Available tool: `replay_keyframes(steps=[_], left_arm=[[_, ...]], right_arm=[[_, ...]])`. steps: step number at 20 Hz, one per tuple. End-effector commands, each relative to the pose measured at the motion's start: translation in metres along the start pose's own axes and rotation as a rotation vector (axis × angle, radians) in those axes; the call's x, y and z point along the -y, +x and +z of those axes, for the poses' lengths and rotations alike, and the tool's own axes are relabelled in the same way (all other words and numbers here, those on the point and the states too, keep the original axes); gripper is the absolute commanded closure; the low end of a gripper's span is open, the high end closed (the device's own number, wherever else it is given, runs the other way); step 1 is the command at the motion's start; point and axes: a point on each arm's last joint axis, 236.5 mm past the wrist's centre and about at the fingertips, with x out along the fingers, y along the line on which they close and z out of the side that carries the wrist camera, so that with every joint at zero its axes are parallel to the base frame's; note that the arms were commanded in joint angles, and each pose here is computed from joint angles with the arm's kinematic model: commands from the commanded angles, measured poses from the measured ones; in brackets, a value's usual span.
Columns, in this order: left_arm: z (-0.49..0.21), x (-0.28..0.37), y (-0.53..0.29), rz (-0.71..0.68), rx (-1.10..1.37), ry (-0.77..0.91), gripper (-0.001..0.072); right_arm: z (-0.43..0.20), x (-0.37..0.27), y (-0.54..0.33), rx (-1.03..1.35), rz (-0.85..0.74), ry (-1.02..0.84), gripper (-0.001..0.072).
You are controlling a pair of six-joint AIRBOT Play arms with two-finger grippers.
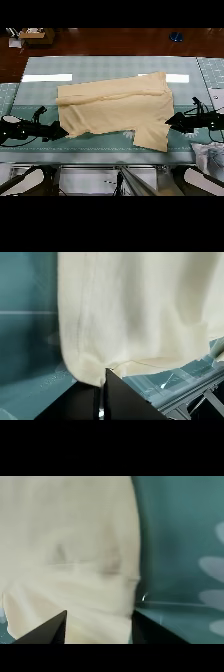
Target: Fold the shirts.
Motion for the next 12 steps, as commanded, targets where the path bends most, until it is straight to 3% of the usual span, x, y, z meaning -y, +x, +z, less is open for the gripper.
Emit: replay_keyframes(steps=[1,3,7,12], left_arm=[[0.000,0.001,-0.001,-0.004,0.000,0.021,0.0686],[0.007,0.004,-0.005,-0.004,0.014,0.050,0.0686],[0.043,0.036,-0.043,-0.015,0.087,0.166,0.0686],[0.129,0.116,-0.131,-0.063,0.417,0.338,0.0687]], right_arm=[[0.006,-0.014,0.025,0.046,-0.039,-0.017,0.0433],[0.008,-0.025,0.024,0.041,-0.029,-0.049,0.0674],[0.037,-0.071,-0.033,0.103,0.020,-0.226,0.0676],[0.147,-0.152,-0.134,0.592,0.105,-0.276,0.0677]])
